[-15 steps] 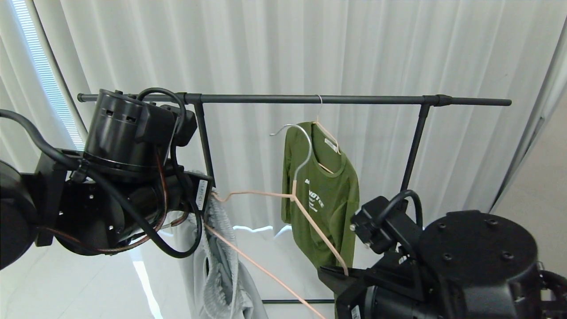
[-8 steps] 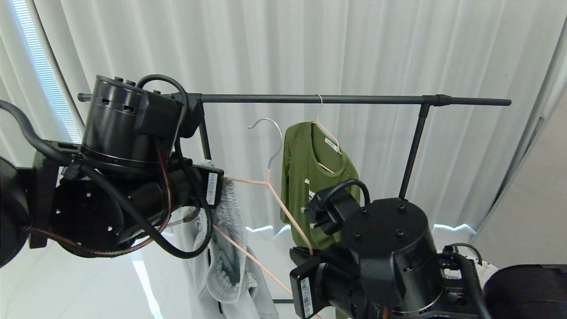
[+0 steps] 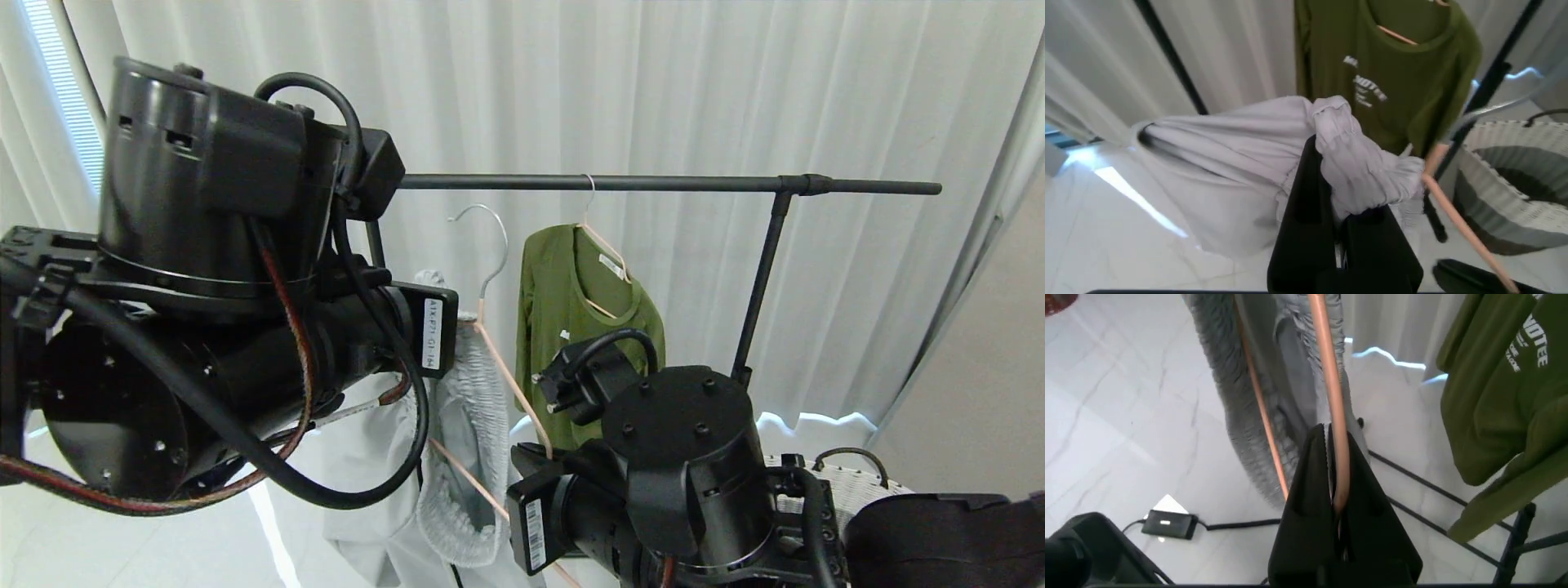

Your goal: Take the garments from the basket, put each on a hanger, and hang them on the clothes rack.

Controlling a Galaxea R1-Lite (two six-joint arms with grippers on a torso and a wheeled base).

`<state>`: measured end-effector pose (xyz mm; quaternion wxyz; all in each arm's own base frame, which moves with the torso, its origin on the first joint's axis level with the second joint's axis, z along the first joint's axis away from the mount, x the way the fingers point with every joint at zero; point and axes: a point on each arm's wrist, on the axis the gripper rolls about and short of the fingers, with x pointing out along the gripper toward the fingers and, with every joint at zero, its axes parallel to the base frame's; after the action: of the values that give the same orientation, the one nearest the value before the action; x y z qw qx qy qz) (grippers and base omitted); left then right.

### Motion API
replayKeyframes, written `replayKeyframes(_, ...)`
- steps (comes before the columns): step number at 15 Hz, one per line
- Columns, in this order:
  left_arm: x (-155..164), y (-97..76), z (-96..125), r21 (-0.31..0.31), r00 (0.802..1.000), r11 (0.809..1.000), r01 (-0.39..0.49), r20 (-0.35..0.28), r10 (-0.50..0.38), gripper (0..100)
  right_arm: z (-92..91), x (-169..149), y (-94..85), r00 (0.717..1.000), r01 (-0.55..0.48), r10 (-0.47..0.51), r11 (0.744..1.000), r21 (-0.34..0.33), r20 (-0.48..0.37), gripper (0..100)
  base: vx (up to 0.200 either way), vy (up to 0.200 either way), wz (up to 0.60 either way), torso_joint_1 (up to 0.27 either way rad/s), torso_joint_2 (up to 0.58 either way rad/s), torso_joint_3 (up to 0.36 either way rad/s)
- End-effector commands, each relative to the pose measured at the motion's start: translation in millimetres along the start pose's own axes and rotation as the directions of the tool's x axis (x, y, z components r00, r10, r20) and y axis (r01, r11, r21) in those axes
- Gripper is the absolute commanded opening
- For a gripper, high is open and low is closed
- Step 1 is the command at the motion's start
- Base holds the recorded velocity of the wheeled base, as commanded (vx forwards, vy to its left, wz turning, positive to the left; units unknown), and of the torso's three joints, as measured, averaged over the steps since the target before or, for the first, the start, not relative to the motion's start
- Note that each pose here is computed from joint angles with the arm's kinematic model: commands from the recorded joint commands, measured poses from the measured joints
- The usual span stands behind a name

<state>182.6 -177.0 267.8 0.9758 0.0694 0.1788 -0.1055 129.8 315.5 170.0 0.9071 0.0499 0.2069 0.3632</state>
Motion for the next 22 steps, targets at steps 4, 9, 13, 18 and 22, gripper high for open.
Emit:
replayKeyframes(4, -22, -0.8, 7, -0.013, 0.99, 0.99, 0.137, 0.042, -0.137, 0, 1.0, -3, 1.6, 0.998, -0.006, 0.006, 1.0, 0.0, 0.057, 0, 0.0, 0.0, 0.0, 0.0, 0.0, 0.0)
replayKeyframes(9, -30, 4.7, 9, -0.031, 0.988, 0.989, 0.144, 0.066, -0.141, 0, 16.3, -14, 0.3, 0.991, -0.007, 0.005, 1.0, 0.015, 0.136, 0, 0.0, 0.0, 0.0, 0.0, 0.0, 0.0)
replayKeyframes(13, -32, 5.9, 11, -0.046, 0.984, 0.987, 0.151, 0.105, -0.145, 0, 25.2, -18, 1.9, 0.98, -0.018, 0.016, 1.0, 0.007, 0.201, 0, 0.0, 0.0, 0.0, 0.0, 0.0, 0.0)
replayKeyframes(18, -33, 6.1, 11, -0.045, 0.984, 0.988, 0.151, 0.107, -0.145, 0, 30.4, -20, 3.3, 0.969, -0.029, 0.03, 1.0, -0.01, 0.243, 0, 0.0, 0.0, 0.0, 0.0, 0.0, 0.0)
replayKeyframes(22, -33, 6.3, 11, -0.047, 0.983, 0.987, 0.152, 0.111, -0.146, 100, 34.8, -22, 4.5, 0.959, -0.036, 0.042, 0.999, -0.026, 0.281, 0, 0.0, 0.0, 0.0, 0.0, 0.0, 0.0)
